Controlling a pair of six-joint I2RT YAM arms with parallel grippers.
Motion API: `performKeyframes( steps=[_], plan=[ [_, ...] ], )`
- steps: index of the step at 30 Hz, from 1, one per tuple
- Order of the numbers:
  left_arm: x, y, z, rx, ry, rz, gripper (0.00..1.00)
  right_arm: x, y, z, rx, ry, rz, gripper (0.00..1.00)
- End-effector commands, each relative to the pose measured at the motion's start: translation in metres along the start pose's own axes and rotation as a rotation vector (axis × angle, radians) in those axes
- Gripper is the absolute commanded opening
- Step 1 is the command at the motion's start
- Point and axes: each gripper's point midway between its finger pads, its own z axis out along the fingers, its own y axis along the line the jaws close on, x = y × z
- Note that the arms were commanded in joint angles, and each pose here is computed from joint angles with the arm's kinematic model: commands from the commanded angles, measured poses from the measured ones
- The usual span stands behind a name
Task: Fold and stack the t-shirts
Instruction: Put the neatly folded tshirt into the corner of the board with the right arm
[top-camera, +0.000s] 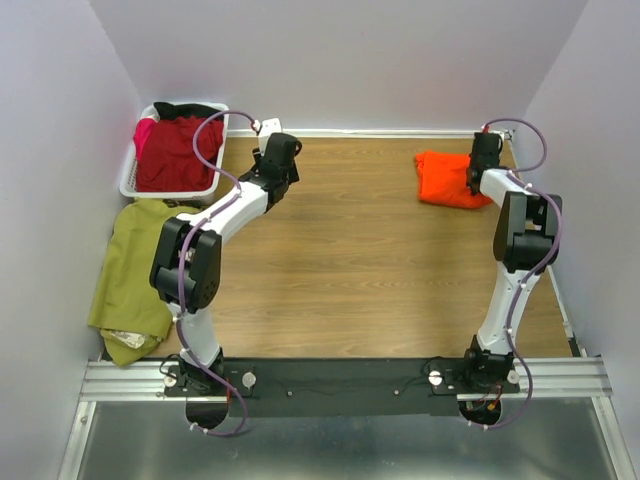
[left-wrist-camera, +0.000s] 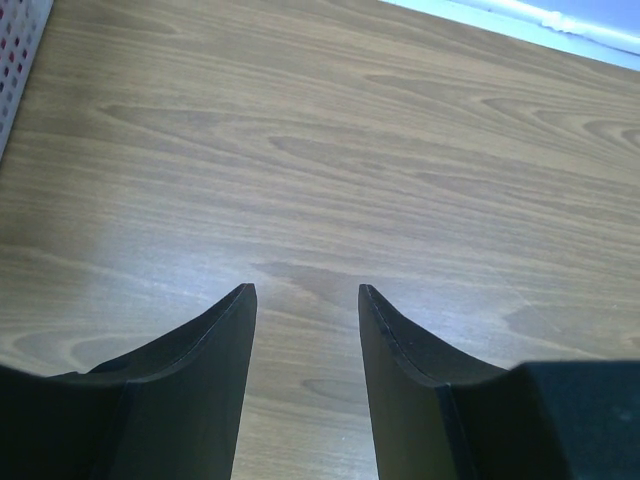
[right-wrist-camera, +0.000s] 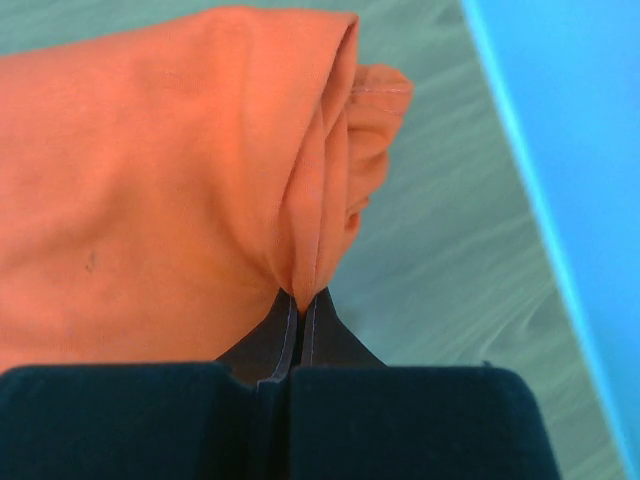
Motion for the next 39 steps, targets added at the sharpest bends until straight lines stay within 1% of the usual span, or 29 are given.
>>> performKeyframes(
  steps=[1, 3, 4, 5, 6, 7, 8, 10, 11, 12, 14, 15, 16, 18, 21, 22, 26, 29, 31, 39],
  plan=[
    [-0.008, -0.009, 0.008, 0.03, -0.011, 0.004, 0.54, -0.023, -0.033, 0.032, 0.054, -0.012, -0.06, 0.01],
    [-0.007, -0.009, 0.011, 0.025, -0.005, 0.01, 0.54, -0.016, -0.043, 0.049, 0.074, 0.013, -0.077, 0.01],
    [-0.007, -0.01, 0.012, 0.027, -0.005, 0.012, 0.54, -0.032, -0.047, 0.052, 0.08, -0.015, -0.068, 0.01],
    [-0.009, -0.011, 0.012, 0.03, -0.009, 0.011, 0.54, -0.022, -0.045, 0.063, 0.081, 0.006, -0.076, 0.01],
    [-0.009, -0.011, 0.013, 0.028, -0.009, 0.013, 0.54, -0.025, -0.052, 0.069, 0.092, 0.003, -0.072, 0.01],
    [-0.01, -0.012, 0.014, 0.029, -0.01, 0.014, 0.54, -0.024, -0.051, 0.074, 0.093, 0.006, -0.076, 0.01],
    [-0.012, -0.013, 0.013, 0.033, -0.014, 0.013, 0.54, -0.036, -0.052, 0.077, 0.098, -0.018, -0.07, 0.01],
    [-0.014, -0.013, 0.013, 0.034, -0.017, 0.015, 0.54, -0.027, -0.053, 0.093, 0.109, -0.001, -0.086, 0.01],
    [-0.016, -0.014, 0.013, 0.037, -0.02, 0.015, 0.54, -0.04, -0.053, 0.095, 0.115, -0.028, -0.083, 0.01],
    [-0.017, -0.015, 0.012, 0.04, -0.022, 0.015, 0.54, -0.032, -0.053, 0.104, 0.127, -0.014, -0.098, 0.01],
    [-0.018, -0.016, 0.013, 0.041, -0.026, 0.016, 0.54, -0.035, -0.054, 0.111, 0.134, -0.022, -0.102, 0.01],
    [-0.017, -0.016, 0.015, 0.041, -0.025, 0.02, 0.54, -0.046, -0.057, 0.112, 0.149, -0.045, -0.097, 0.01],
    [-0.017, -0.017, 0.015, 0.042, -0.024, 0.02, 0.54, -0.041, -0.056, 0.118, 0.158, -0.037, -0.103, 0.01],
    [-0.018, -0.019, 0.019, 0.046, -0.025, 0.021, 0.54, -0.055, -0.06, 0.119, 0.178, -0.065, -0.095, 0.01],
    [-0.015, -0.025, 0.024, 0.062, -0.017, 0.022, 0.54, -0.058, -0.064, 0.126, 0.202, -0.074, -0.092, 0.01],
    [-0.014, -0.026, 0.025, 0.066, -0.014, 0.023, 0.54, -0.068, -0.068, 0.125, 0.215, -0.094, -0.084, 0.01],
    [-0.01, -0.026, 0.03, 0.059, -0.008, 0.031, 0.54, -0.069, -0.078, 0.132, 0.255, -0.099, -0.064, 0.01],
    [-0.007, -0.026, 0.034, 0.057, -0.001, 0.036, 0.53, -0.077, -0.081, 0.134, 0.26, -0.12, -0.052, 0.01],
    [-0.006, -0.027, 0.035, 0.057, 0.001, 0.038, 0.53, -0.071, -0.081, 0.142, 0.265, -0.113, -0.059, 0.01],
    [0.001, -0.027, 0.039, 0.057, 0.016, 0.042, 0.53, -0.081, -0.089, 0.149, 0.287, -0.148, -0.054, 0.01]
  ],
)
